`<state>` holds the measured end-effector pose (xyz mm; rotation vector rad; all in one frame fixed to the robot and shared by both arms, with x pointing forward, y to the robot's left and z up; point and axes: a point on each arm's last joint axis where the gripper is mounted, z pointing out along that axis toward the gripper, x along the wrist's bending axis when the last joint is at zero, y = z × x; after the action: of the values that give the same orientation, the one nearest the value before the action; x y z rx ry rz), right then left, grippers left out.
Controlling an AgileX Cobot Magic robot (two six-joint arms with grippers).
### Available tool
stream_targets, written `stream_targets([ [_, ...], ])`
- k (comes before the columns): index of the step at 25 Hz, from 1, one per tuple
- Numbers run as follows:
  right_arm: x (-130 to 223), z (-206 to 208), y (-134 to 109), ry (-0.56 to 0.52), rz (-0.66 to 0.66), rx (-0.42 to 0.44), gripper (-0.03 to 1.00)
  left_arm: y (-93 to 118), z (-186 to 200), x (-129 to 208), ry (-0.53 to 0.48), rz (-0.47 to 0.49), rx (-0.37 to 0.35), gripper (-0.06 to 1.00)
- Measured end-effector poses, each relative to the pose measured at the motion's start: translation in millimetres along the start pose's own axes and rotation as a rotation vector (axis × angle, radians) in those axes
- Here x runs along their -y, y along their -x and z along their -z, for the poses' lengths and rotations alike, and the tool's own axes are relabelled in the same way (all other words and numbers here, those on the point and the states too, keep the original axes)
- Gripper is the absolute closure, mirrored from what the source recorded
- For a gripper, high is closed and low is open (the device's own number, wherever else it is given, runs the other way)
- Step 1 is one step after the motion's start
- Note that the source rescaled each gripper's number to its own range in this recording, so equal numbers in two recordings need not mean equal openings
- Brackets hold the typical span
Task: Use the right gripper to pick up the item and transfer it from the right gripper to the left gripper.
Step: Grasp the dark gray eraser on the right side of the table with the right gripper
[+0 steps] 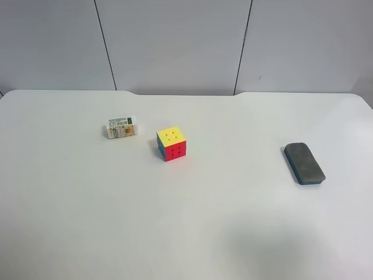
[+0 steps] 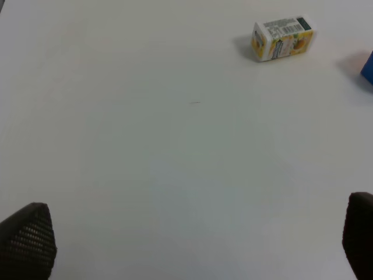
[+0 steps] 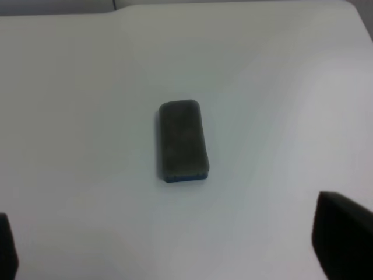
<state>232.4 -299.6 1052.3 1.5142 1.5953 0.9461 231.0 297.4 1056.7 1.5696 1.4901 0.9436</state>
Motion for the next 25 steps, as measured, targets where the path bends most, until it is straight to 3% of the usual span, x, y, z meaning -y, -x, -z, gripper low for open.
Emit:
stream_targets([
  [17, -0.2, -0.4, 0.0, -0.003, 0.0, 0.0, -0.03, 0.0, 0.0, 0.0, 0.0, 0.0, 0.0, -0.06],
  [25, -49.0, -24.7, 0.7, -0.197, -0.012, -0.002, -0.03, 0.0, 0.0, 0.0, 0.0, 0.0, 0.0, -0.06],
])
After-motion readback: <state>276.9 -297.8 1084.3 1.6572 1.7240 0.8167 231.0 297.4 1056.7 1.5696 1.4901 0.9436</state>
